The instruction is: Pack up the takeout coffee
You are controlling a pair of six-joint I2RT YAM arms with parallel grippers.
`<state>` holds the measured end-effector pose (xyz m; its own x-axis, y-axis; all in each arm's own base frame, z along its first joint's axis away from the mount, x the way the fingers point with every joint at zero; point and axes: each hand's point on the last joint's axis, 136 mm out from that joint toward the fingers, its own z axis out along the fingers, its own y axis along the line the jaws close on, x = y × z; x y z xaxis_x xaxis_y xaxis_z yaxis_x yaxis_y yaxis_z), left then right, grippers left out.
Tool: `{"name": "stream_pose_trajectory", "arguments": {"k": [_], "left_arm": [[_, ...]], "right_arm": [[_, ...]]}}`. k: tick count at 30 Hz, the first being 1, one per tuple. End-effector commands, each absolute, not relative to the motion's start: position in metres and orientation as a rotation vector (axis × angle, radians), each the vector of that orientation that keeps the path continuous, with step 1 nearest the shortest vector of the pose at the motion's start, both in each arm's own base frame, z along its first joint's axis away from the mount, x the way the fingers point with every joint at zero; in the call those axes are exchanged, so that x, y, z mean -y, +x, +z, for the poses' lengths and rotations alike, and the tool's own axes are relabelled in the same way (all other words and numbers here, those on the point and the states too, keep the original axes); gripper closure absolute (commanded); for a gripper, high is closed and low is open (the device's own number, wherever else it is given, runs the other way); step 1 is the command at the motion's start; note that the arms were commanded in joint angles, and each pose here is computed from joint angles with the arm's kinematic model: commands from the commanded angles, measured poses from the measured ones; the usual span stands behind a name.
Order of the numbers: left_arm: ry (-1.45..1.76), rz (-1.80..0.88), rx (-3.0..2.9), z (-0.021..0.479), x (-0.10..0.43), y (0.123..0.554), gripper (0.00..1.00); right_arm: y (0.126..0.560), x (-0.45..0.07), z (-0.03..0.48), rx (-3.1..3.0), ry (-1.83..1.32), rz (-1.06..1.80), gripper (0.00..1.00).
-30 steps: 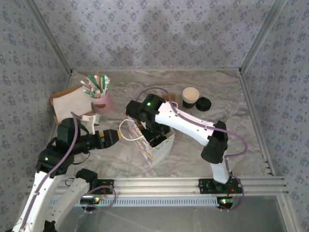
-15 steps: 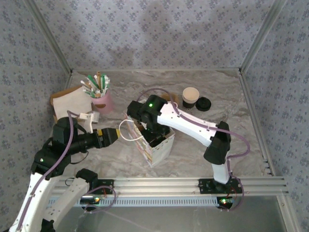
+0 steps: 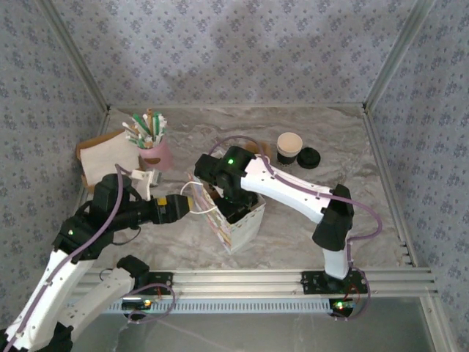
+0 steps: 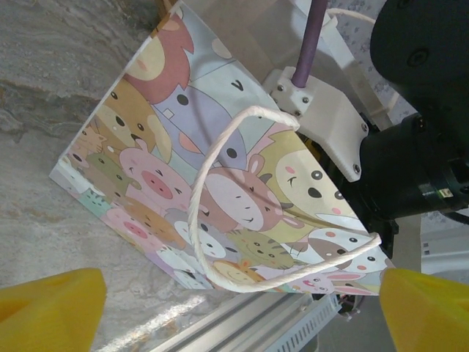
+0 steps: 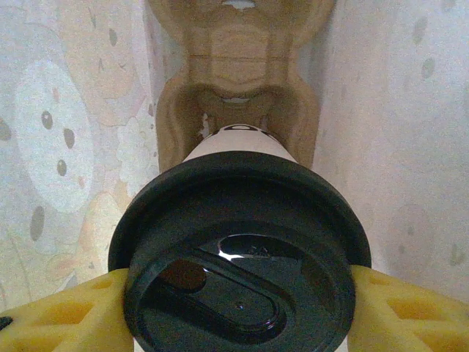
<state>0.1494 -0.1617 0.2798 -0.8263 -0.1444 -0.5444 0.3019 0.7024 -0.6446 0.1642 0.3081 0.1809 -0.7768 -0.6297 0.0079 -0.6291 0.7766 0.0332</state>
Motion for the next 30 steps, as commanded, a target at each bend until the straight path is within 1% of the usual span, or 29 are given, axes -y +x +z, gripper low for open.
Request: {"name": "stream_pose_trajectory", "arguments": {"k": [1,20,30], "left_arm": [[0.147,-1.006,-2.260,0.301,0.164,0.155,0.01],[0.183,-0.980,-2.254,0.303,0.169,0.153,0.01],[0.216,-1.028,-2.204,0.320,0.174,0.149,0.02]], "right_arm": [[0.162,-0.304,0.189,2.951,1.034,-0.083,0.36],[0.163,-0.306,0.190,2.980,1.053,-0.130,0.36],[0.165,-0.306,0.191,3.011,1.078,-0.156,0.36]]}}
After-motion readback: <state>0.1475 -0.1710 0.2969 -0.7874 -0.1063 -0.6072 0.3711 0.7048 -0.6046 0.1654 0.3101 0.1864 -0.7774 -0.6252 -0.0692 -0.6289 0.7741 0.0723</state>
